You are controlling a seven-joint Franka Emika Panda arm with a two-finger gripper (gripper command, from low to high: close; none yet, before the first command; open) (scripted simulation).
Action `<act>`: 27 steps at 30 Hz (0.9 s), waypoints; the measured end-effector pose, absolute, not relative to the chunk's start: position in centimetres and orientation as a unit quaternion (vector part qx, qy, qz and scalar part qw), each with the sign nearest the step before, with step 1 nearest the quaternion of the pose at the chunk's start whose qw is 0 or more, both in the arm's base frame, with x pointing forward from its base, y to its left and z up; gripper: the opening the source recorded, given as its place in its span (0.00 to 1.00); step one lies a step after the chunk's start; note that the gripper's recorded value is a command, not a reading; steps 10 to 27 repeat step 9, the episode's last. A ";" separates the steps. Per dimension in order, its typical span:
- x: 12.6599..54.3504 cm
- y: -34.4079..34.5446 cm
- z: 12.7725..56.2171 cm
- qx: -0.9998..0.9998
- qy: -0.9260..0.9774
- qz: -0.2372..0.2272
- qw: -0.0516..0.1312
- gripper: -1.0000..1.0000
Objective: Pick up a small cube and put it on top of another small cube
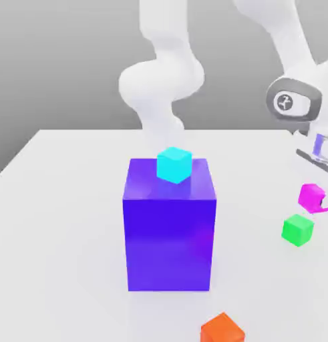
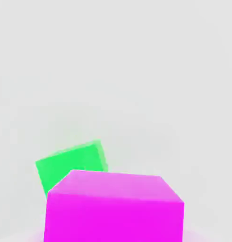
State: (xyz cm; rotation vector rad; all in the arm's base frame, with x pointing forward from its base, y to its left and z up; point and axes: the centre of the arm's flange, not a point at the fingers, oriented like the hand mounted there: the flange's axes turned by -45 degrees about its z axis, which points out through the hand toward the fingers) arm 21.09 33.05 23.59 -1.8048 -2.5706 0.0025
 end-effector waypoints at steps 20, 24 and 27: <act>20.8 32.7 18.3 -0.577 -0.817 0.001 0.000 1.00; 20.8 32.7 18.3 -0.577 -0.817 0.001 0.000 1.00; 20.8 32.7 18.3 -0.577 -0.817 0.001 0.000 1.00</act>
